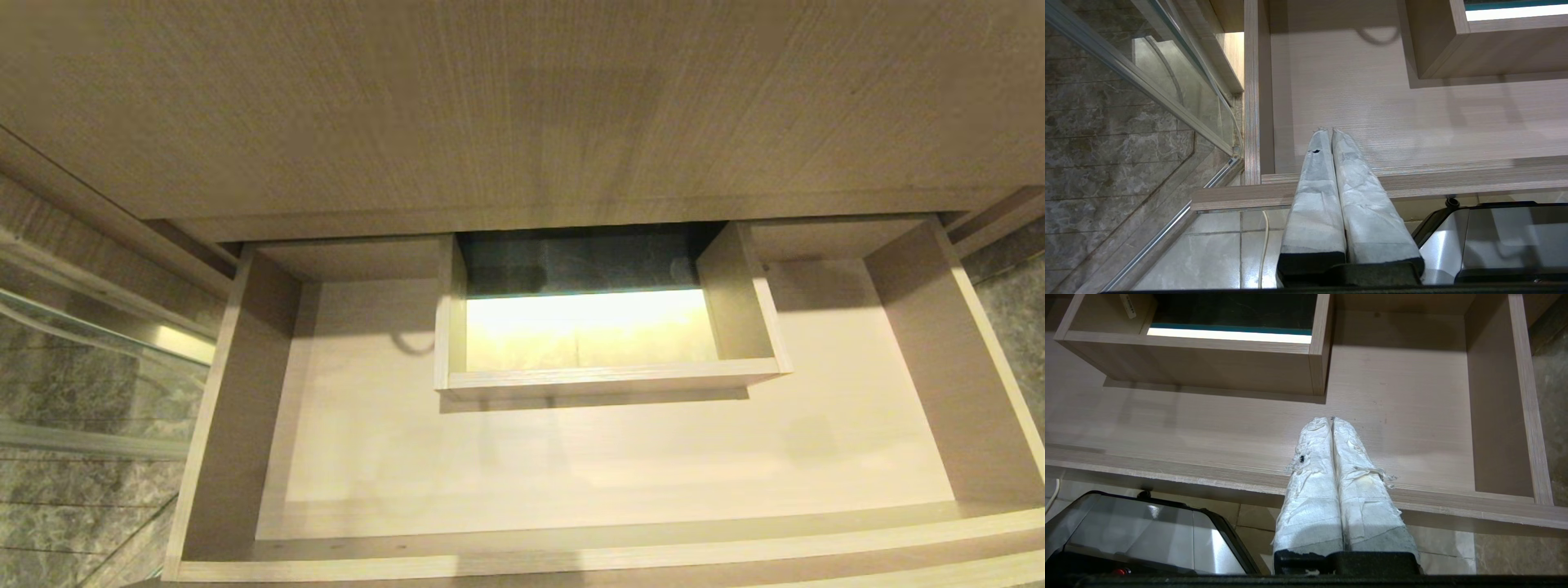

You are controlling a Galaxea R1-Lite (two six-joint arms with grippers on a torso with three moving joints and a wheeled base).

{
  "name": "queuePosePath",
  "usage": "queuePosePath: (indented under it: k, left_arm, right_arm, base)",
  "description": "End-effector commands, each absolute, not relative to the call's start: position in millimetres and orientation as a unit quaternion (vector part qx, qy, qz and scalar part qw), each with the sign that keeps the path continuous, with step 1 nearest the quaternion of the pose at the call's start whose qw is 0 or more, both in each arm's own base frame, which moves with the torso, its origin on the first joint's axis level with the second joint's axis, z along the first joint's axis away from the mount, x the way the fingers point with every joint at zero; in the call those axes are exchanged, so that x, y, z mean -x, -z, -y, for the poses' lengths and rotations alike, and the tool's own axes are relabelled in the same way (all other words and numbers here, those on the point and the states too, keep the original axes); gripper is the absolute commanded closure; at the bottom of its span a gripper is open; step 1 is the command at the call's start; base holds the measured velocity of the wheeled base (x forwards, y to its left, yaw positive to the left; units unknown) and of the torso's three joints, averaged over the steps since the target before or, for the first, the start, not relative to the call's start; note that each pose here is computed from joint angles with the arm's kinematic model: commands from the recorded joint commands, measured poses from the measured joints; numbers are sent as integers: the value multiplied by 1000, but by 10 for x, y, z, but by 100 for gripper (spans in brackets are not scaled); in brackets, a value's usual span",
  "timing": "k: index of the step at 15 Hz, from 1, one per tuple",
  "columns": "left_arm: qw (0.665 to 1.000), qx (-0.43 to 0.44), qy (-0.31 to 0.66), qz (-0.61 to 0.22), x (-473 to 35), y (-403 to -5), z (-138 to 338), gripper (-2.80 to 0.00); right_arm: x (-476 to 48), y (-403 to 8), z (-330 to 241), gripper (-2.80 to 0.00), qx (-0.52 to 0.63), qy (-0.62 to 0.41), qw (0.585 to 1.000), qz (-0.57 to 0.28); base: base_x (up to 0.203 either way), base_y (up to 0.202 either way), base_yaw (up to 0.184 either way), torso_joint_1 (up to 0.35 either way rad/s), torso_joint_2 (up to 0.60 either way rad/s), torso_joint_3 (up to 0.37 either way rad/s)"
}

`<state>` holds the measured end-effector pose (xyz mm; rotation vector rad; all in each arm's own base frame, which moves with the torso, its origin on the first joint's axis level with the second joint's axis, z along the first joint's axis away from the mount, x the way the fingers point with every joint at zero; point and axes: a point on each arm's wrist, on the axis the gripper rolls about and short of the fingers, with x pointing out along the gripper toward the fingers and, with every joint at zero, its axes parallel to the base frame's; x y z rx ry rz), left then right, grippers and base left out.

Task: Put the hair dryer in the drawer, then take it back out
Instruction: Pick up the hairdryer

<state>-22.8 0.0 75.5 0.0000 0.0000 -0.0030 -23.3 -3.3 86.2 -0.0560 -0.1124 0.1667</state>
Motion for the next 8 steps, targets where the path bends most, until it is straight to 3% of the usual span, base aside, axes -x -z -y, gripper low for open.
queuePosePath:
  k: [1,5,8]
  left_arm:
    - [1000,0,2,-1,227,-751,0,0]
    - [1000,0,2,-1,227,-751,0,0]
    - [1000,0,2,-1,227,-751,0,0]
  right_arm:
    - [229,-745,32,0,30,-86,994,56]
    - [229,-746,33,0,26,-84,995,57]
    - [229,-743,33,0,27,-83,995,55]
  base:
    - [0,0,0,0,0,0]
    - [0,0,0,0,0,0]
    - [0,0,0,-160,175,41]
